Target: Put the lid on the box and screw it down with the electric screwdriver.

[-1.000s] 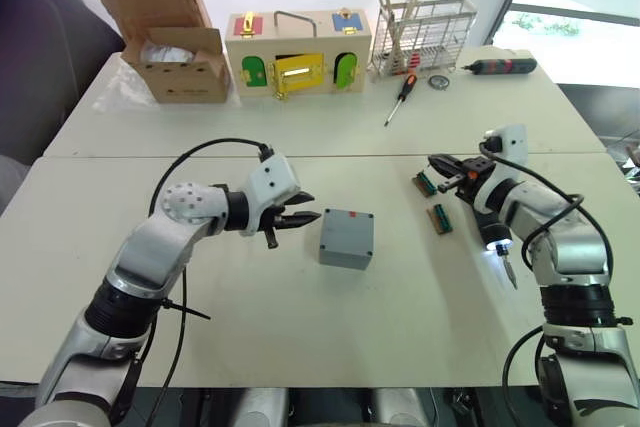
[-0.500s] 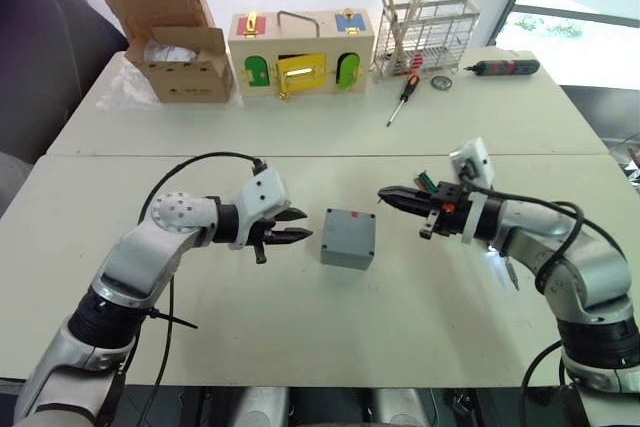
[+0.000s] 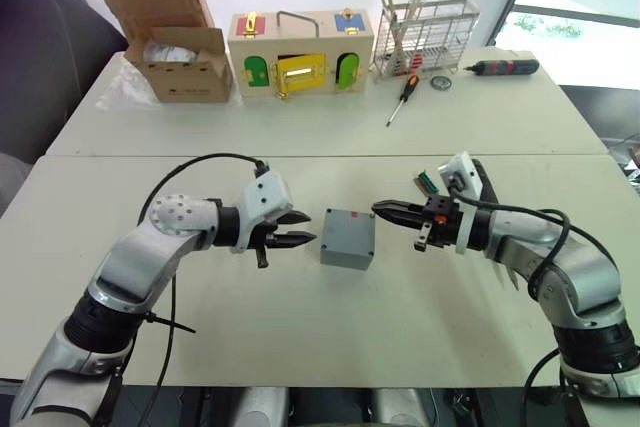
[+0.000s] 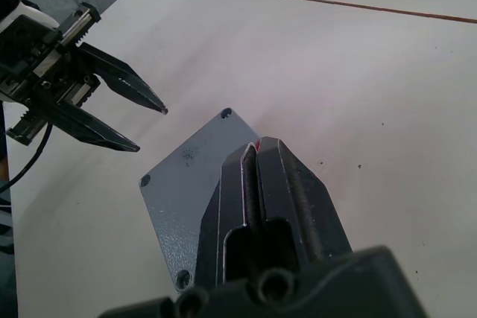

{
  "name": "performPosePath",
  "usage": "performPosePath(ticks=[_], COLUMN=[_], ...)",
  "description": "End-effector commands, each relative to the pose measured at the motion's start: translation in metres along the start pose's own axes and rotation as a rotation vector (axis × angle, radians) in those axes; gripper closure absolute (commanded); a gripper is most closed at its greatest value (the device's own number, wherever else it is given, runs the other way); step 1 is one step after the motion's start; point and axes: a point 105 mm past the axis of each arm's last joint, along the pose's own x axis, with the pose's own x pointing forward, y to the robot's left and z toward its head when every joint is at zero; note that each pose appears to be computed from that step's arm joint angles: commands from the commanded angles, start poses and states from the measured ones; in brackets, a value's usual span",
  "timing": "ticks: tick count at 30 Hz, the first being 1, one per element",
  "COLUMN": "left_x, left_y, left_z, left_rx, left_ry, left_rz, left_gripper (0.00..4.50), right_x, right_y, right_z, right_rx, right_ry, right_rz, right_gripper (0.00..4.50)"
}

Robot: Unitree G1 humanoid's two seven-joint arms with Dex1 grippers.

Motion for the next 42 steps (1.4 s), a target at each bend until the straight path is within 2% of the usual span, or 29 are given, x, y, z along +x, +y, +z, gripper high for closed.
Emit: performPosePath(ticks=[1, 23, 26, 31, 34, 39, 42], left_x=[-0.006, -0.004, -0.003, -0.002, -0.002, 0.002, 0.007], left_y=[0.000, -0.003, -0.003, -0.003, -0.002, -0.005, -0.012], left_z=[0.011, 0.012, 0.012, 0.013, 0.016, 0.039, 0.051], left_rx=[0.028, 0.029, 0.029, 0.028, 0.029, 0.028, 0.039], left_ry=[-0.029, -0.032, -0.034, -0.039, -0.053, -0.152, -0.201], left_rz=[0.004, -0.001, 0.000, 0.001, 0.002, -0.034, -0.078], left_gripper=[2.97, 2.97, 2.97, 2.97, 2.97, 2.97, 2.97], right_x=[0.001, 0.010, 0.009, 0.006, -0.004, -0.047, -0.072], right_y=[0.000, 0.000, -0.002, -0.008, -0.015, -0.043, -0.057], right_z=[0.007, -0.001, -0.001, 0.005, 0.018, 0.063, 0.086], right_rx=[-0.036, -0.053, -0.069, -0.084, -0.071, 0.055, 0.047], right_ry=[-0.028, -0.003, 0.009, -0.003, -0.026, -0.095, -0.121], right_rz=[-0.004, 0.005, 0.002, -0.021, -0.051, -0.163, -0.215], right_gripper=[4.47, 4.47, 3.57, 0.99, 0.01, 0.01, 0.01])
